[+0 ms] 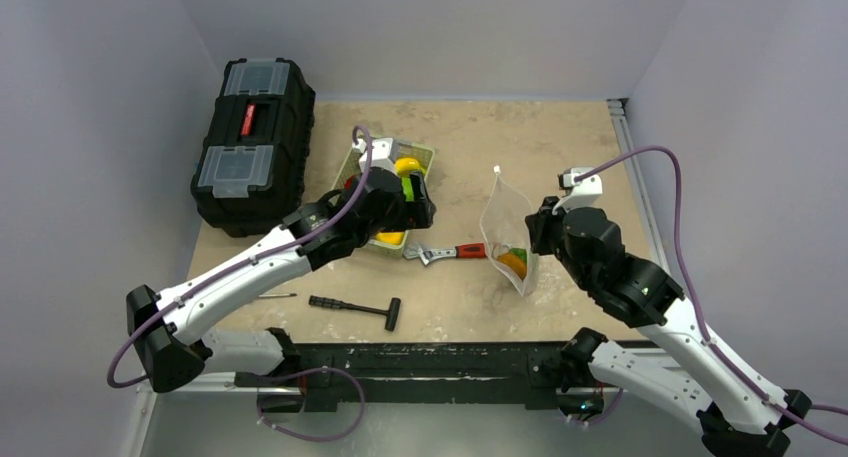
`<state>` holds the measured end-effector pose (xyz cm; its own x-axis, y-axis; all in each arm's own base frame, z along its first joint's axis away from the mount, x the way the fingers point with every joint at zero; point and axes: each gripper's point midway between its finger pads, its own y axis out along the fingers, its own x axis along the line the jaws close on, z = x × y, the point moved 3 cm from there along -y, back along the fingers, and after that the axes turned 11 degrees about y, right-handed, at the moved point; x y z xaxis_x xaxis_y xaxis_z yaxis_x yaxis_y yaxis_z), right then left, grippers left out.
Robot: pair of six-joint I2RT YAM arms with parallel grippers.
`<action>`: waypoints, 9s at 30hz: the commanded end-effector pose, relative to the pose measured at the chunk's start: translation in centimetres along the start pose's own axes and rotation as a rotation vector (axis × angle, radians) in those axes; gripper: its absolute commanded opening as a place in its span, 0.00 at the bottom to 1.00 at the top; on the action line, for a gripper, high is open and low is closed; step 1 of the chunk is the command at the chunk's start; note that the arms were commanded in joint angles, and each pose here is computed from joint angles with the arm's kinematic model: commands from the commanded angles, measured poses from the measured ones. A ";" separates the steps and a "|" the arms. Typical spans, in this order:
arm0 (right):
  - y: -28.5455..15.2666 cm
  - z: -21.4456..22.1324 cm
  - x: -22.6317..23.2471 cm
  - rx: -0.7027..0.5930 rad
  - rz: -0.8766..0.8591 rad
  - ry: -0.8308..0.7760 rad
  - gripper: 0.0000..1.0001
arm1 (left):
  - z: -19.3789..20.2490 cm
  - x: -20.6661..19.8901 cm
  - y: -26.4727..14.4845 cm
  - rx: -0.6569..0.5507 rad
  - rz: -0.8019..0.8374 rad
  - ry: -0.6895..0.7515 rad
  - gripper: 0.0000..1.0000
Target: Place the food in the zip-top bag and seal the zipper
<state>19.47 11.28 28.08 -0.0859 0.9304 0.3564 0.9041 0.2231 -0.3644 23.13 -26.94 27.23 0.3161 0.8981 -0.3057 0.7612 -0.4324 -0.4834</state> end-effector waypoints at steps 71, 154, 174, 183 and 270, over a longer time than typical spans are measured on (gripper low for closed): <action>0.2 -0.9 0.8 -0.027 -0.025 -0.003 0.00 | -3.6 -0.7 -0.3 -0.056 0.405 -0.018 0.35; -0.1 -0.6 1.1 -0.012 -0.060 -0.006 0.00 | 1.2 9.6 1.9 0.019 -0.318 0.008 0.97; 1.0 0.3 1.4 0.049 -0.030 -0.034 0.00 | 0.8 11.6 14.2 0.198 -0.265 -0.025 0.80; 0.8 0.3 1.0 0.052 -0.009 -0.033 0.00 | 1.6 12.4 18.2 0.234 -0.366 -0.172 0.85; 2.4 1.6 2.1 0.074 -0.050 -0.029 0.00 | 0.6 -1.7 -0.3 -0.031 0.495 0.030 0.48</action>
<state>20.33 13.12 26.20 -0.1174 0.9390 0.3233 0.8645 0.2569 -0.4321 25.58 -25.63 21.32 0.4148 0.7519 -0.5125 0.6061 -0.6484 -0.4607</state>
